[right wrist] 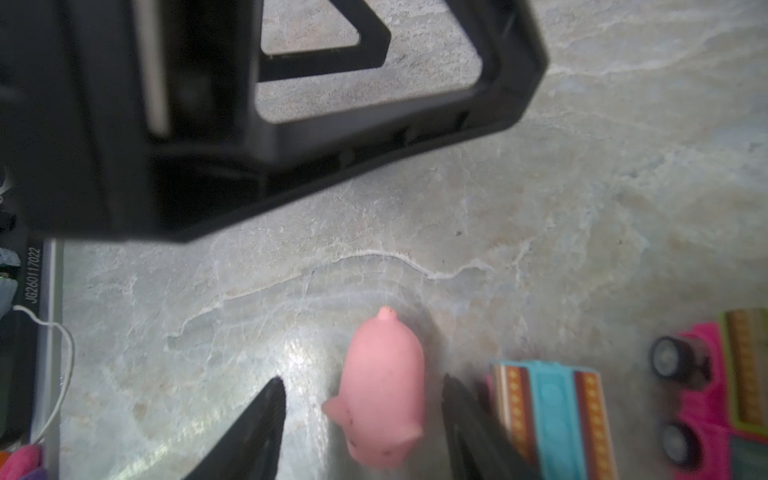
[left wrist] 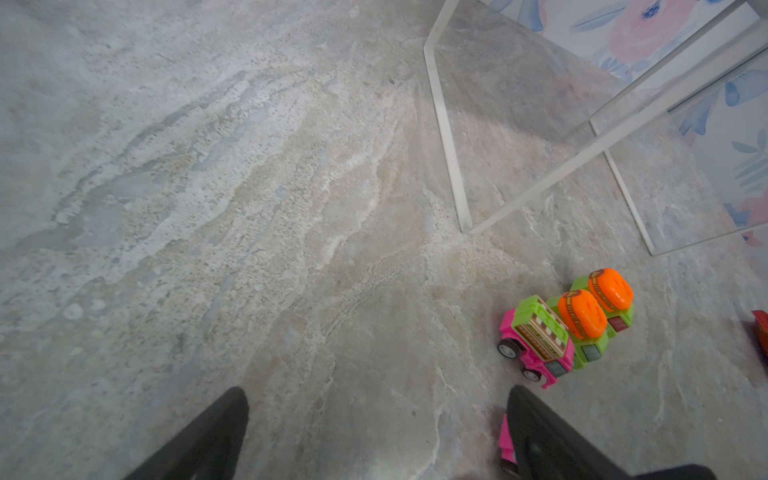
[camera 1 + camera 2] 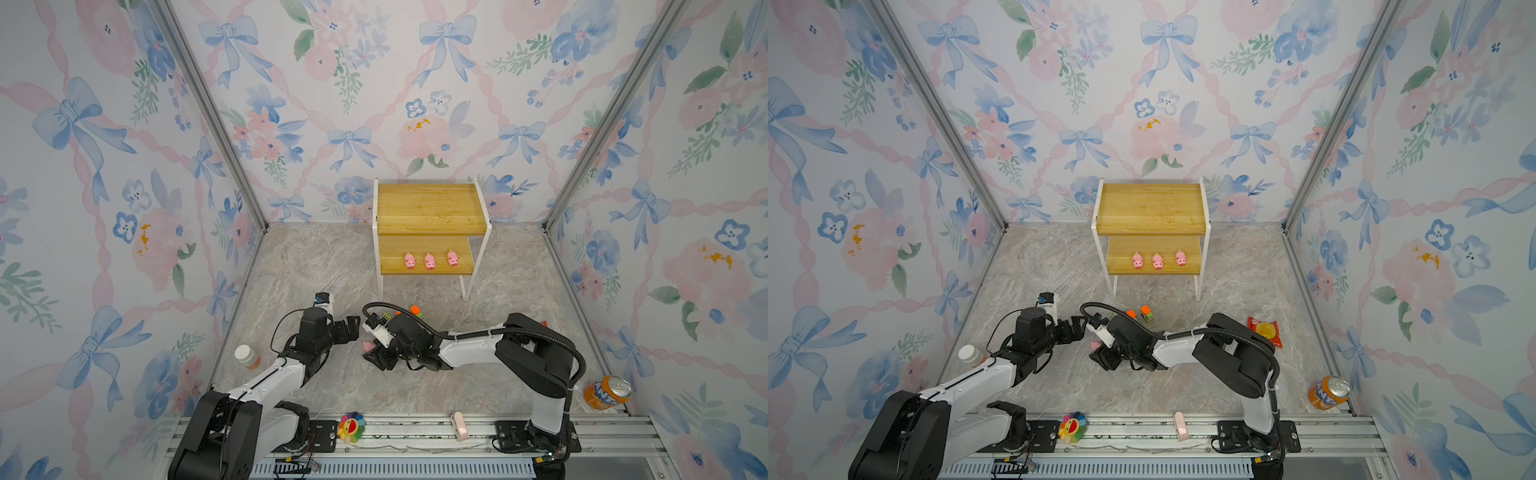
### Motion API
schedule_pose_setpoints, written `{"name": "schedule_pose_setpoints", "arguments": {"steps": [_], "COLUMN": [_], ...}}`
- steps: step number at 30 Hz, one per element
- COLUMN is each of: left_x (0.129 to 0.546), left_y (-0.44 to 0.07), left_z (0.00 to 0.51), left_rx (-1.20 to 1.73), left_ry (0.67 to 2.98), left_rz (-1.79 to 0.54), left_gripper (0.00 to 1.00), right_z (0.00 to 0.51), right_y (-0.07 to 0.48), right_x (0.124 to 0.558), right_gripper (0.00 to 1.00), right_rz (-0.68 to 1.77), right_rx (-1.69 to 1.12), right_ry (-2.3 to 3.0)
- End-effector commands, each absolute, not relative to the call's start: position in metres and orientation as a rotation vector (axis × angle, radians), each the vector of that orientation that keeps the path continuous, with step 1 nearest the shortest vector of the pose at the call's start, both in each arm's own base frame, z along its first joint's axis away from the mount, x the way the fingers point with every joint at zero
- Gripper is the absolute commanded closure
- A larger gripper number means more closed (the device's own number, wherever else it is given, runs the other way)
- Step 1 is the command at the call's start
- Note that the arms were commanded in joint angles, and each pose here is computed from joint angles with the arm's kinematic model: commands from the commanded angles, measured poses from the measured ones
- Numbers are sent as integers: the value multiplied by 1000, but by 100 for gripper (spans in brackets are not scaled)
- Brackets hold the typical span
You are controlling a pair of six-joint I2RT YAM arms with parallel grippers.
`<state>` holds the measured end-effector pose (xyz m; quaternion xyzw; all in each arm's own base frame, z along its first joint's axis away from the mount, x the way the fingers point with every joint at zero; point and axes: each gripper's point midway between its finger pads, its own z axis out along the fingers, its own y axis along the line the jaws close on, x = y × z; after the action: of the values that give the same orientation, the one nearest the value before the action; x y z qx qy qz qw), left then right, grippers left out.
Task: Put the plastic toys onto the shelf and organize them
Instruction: 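Lower the right gripper onto the last pink pig and close it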
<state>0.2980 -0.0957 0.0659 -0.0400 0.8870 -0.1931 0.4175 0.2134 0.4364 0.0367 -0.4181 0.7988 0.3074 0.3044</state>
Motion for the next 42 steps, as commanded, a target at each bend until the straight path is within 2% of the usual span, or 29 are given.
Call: {"name": "schedule_pose_setpoints", "arguments": {"steps": [1,24,32,42], "left_x": [296,298,300,301], "left_y": [-95,-92,-93,-93], "left_z": [63,62,61,60], "left_rx": [-99,-111,-109,-108], "left_ry": [2239,2245,2255,2259], "left_rz": [-491,-494,-493,-494], "left_gripper": [2,2,2,2], "right_z": [32,37,42,59], "right_y": [440,432,431,428], "right_x": [214,220,221,223], "right_gripper": [39,66,70,71], "right_rz": [790,737,750,778], "right_rx": [-1122,-1084,-1069,-1041], "right_ry": [2123,2127,2124,2104]}}
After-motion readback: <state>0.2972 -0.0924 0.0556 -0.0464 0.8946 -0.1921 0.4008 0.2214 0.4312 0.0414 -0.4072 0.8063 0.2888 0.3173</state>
